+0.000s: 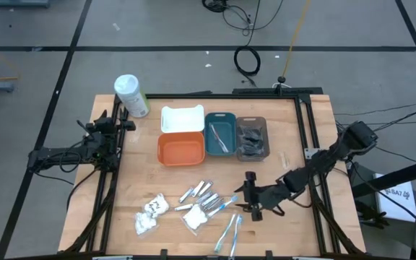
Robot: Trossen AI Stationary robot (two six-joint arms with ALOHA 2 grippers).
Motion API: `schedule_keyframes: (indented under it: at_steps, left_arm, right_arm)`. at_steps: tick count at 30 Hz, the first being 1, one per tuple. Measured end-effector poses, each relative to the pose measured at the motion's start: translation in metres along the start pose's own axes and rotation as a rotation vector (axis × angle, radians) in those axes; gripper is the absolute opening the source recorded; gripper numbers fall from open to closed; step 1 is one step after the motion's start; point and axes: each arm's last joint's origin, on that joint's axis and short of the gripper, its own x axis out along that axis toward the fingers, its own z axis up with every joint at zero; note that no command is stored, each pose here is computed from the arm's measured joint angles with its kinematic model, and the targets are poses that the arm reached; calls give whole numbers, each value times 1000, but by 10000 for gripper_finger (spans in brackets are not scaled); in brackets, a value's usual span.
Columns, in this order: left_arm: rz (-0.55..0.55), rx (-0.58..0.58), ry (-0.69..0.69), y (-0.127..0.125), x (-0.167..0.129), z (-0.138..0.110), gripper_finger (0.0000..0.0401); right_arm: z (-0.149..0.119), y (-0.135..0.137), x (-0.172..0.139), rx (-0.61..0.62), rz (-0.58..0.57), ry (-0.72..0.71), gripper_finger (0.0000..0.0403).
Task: Pick & Place Travel size toiletries
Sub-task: Put the blue toothbrush into the dark green bin
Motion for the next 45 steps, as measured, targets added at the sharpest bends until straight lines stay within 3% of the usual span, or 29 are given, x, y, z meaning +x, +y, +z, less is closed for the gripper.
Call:
schedule_keyframes:
  at_steps: [16,29,45]
  left_arm:
    - [0,-1,0,0,0,0,285]
    - [0,-1,0,0,0,0,285]
    - [0,0,0,0,0,0,285]
  right_arm:
    - [-31,-11,44,18,77,145,222]
    - [-34,-11,47,45,91,165,220]
    - [-35,-11,48,33,95,170,106]
